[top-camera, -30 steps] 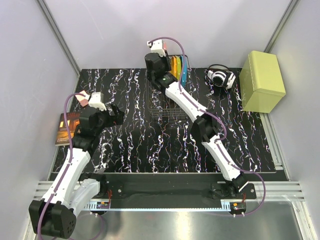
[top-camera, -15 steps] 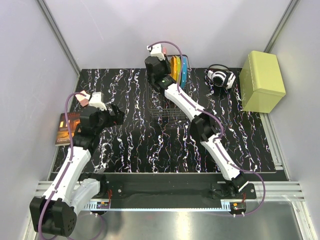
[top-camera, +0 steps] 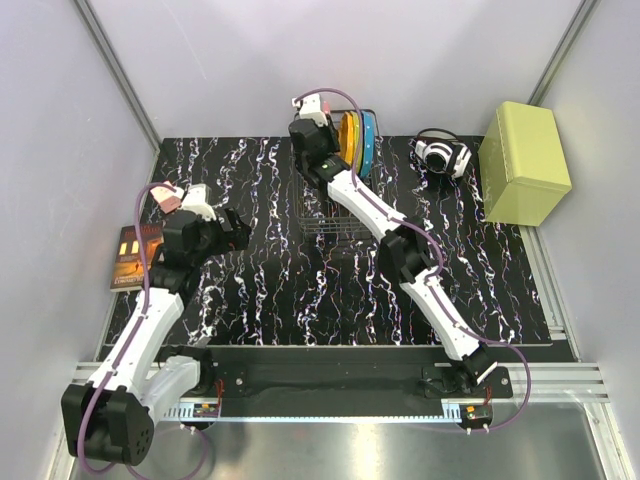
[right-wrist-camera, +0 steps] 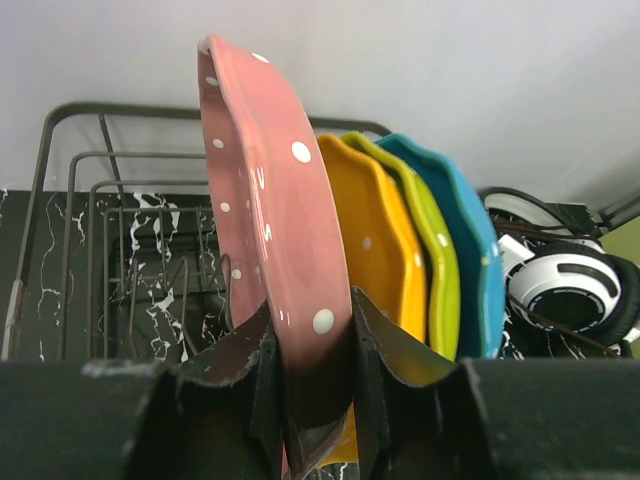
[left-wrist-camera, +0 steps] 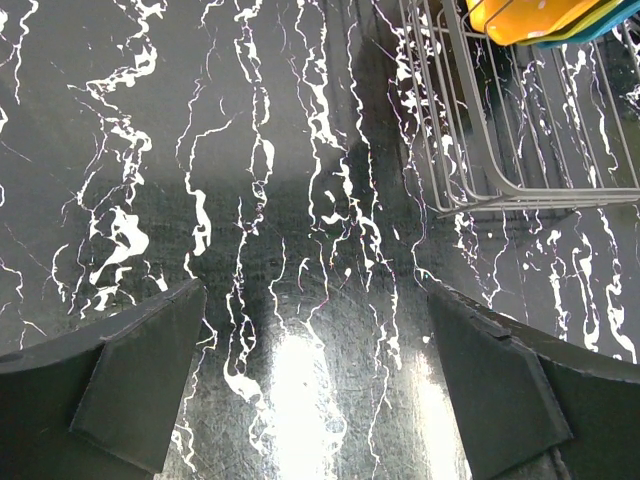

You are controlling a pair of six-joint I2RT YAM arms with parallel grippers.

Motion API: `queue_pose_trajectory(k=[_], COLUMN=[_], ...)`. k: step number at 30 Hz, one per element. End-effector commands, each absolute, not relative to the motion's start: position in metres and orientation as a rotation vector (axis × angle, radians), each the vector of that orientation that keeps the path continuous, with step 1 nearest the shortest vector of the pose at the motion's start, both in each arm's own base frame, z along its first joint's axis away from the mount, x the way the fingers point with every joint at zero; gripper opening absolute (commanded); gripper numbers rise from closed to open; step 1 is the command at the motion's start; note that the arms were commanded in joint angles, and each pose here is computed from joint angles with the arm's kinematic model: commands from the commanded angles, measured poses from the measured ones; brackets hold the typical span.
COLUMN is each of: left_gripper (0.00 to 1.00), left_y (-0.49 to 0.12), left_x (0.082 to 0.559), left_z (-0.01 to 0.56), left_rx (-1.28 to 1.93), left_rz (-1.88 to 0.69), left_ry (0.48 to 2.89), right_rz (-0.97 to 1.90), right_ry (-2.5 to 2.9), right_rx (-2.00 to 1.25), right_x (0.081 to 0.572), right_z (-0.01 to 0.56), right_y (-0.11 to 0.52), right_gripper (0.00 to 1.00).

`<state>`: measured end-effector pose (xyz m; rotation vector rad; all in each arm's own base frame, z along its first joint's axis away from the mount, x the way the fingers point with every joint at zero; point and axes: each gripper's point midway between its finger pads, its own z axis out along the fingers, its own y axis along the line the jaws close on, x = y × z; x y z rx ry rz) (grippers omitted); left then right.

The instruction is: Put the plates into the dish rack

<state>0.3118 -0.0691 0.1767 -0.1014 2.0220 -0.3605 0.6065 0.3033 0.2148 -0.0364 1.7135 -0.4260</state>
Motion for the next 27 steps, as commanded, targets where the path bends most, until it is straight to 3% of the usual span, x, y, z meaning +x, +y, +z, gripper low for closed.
queue_pose_trajectory(k=[1, 7, 21, 24, 25, 27], left_gripper=[0.99, 0.99, 0.99, 0.99, 0.99, 0.99], left_y=[-0.072, -0.071, -0.078, -0.08, -0.08, -0.079], left_x=[0.323, 0.325, 0.327, 0.326, 0.327, 0.327], left_z=[0.197, 0.198, 0.199, 0.202, 0.203, 0.206], left_rx=[-0.095, -0.101, -0.094, -0.093, -0.092, -0.091], left_rz=[-0.389, -0.388, -0.438, -0.451, -0.452, -0.445], left_ry=[1.954, 1.958, 1.96, 1.957, 1.957, 1.949], right_rz=[-0.37, -0.378, -0.392, -0.416, -0.446, -0.468], right_ry=[1.608, 1.615, 1.615, 1.626, 1.641, 1.647], right_rx=[0.099, 0.093, 0.066, 0.062, 0.058, 0.052], right_x=[0.615, 0.617, 0.613, 0.607, 0.604, 0.597], right_z=[0.25, 0.241, 0.253, 0.258, 0.253, 0.26], right_y=[0.294, 0.296, 0.292, 0.286, 0.282, 0.277], right_gripper=[0.0, 0.0, 0.31, 0.44, 0.55, 0.65])
